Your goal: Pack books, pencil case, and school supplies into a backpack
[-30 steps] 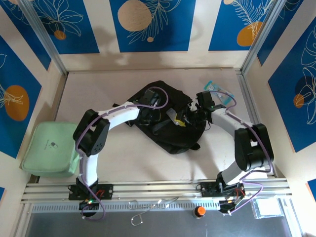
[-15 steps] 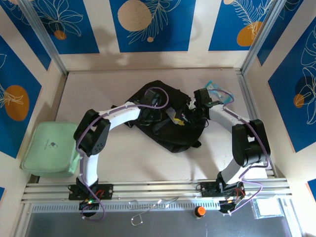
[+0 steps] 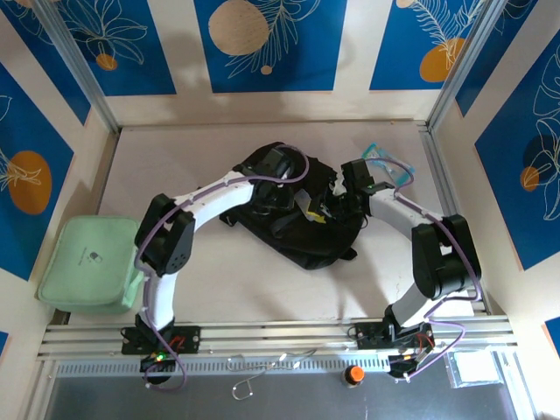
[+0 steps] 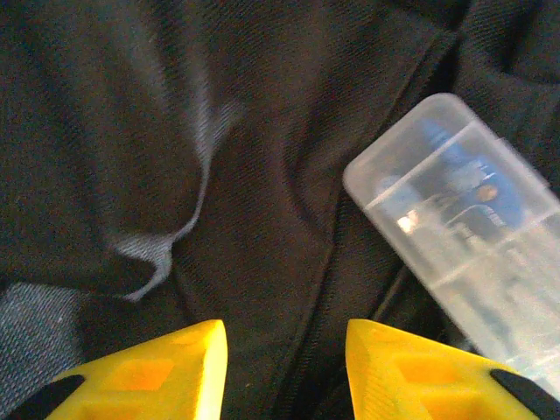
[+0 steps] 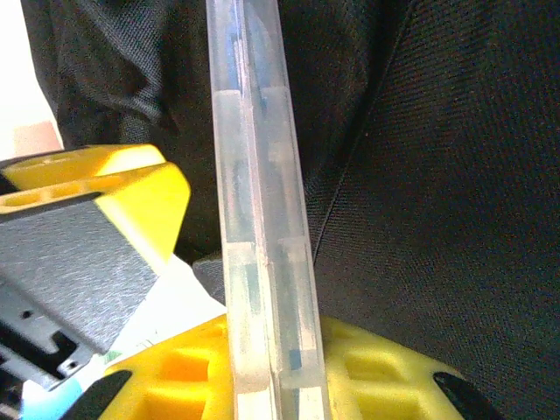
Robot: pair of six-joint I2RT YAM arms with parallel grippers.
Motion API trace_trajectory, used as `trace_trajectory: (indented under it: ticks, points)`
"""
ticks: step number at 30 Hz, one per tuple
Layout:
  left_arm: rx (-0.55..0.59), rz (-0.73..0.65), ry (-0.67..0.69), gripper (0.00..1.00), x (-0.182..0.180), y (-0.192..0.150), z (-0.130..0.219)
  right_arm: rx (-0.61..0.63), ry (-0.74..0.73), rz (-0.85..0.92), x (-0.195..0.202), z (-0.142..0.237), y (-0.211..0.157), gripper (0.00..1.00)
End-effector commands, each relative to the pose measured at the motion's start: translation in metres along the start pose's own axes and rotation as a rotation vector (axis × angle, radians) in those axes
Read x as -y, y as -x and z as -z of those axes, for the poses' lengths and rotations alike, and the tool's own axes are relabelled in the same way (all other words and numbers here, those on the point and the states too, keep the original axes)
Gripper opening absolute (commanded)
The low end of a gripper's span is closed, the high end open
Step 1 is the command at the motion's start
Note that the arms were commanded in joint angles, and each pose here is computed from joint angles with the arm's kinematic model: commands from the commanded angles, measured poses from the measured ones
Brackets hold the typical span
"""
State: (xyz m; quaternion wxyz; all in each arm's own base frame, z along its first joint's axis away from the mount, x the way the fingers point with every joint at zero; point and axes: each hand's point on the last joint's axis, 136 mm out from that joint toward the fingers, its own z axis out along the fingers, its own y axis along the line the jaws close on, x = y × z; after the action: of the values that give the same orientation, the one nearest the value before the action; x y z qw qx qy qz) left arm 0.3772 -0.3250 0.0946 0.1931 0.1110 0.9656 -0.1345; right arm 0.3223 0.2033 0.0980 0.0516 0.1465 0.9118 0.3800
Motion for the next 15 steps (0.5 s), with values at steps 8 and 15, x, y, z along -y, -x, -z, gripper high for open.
trace_trajectory:
  ticks: [8, 15]
  points:
    - [-0.176, -0.094, 0.111, 0.50, -0.011, -0.031, -0.046, -0.083, -0.189, -0.186, 0.062, -0.007, -0.032, 0.03]
    - [-0.249, -0.044, 0.284, 0.40, -0.053, -0.055, -0.072, -0.072, -0.209, -0.215, 0.074, 0.003, -0.039, 0.03]
